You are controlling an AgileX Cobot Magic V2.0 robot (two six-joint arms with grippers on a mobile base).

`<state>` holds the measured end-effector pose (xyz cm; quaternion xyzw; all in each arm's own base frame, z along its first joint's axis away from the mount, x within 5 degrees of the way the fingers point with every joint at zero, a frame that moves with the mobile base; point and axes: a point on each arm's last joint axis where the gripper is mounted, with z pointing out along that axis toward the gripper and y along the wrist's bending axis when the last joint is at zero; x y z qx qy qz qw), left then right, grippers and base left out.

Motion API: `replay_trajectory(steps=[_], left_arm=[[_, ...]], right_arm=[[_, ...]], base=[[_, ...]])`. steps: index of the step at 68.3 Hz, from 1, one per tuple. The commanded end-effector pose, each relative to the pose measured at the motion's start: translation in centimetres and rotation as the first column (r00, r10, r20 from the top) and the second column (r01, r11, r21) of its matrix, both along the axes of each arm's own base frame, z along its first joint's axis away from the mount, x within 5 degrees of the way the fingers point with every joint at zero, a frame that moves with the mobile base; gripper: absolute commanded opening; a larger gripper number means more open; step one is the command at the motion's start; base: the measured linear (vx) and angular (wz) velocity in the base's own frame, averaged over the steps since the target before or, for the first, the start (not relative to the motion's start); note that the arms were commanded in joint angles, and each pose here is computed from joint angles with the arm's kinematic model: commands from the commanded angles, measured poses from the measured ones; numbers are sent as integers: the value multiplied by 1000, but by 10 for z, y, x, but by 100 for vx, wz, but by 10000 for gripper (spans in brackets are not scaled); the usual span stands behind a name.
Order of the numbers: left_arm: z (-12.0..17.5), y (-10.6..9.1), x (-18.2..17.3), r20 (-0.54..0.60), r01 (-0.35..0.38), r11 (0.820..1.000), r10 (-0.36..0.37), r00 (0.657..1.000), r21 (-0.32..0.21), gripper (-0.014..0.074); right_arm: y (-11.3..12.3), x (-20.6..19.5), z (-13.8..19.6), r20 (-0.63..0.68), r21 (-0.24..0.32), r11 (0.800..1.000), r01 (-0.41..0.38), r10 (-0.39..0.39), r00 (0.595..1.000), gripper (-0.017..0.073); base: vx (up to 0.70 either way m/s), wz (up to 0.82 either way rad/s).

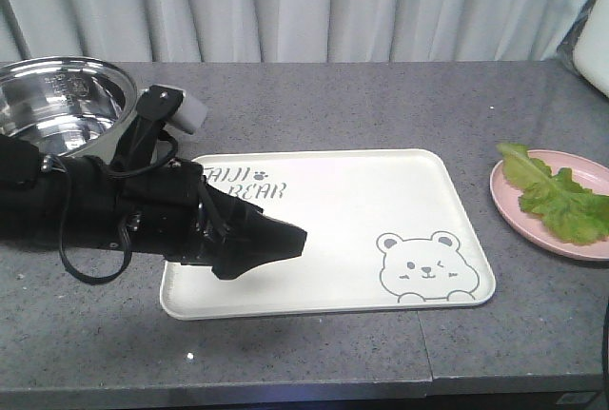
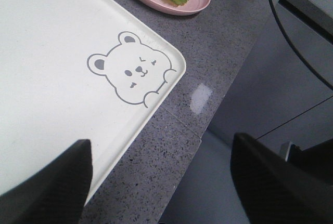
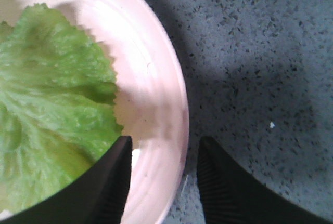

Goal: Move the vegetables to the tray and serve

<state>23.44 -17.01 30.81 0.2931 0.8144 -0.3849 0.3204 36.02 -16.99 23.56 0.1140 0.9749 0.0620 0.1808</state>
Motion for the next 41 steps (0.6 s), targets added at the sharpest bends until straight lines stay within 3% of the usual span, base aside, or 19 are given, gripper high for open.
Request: replay_trajectory(steps=[1, 18, 41], left_arm=[[21, 0, -3, 37, -13, 998, 15, 999, -69, 538], [21, 0, -3, 37, -13, 998, 15, 999, -69, 538], [21, 0, -3, 37, -13, 998, 15, 999, -69, 538]], right_arm=[[-3, 3, 23, 100, -43, 999, 9, -4, 995, 289], [-6, 8, 12, 95, -46, 999, 13, -8, 995, 279], [-6, 9, 7, 78, -38, 999, 4, -1, 997, 155]], base=[[0, 0], [0, 0], [0, 0]])
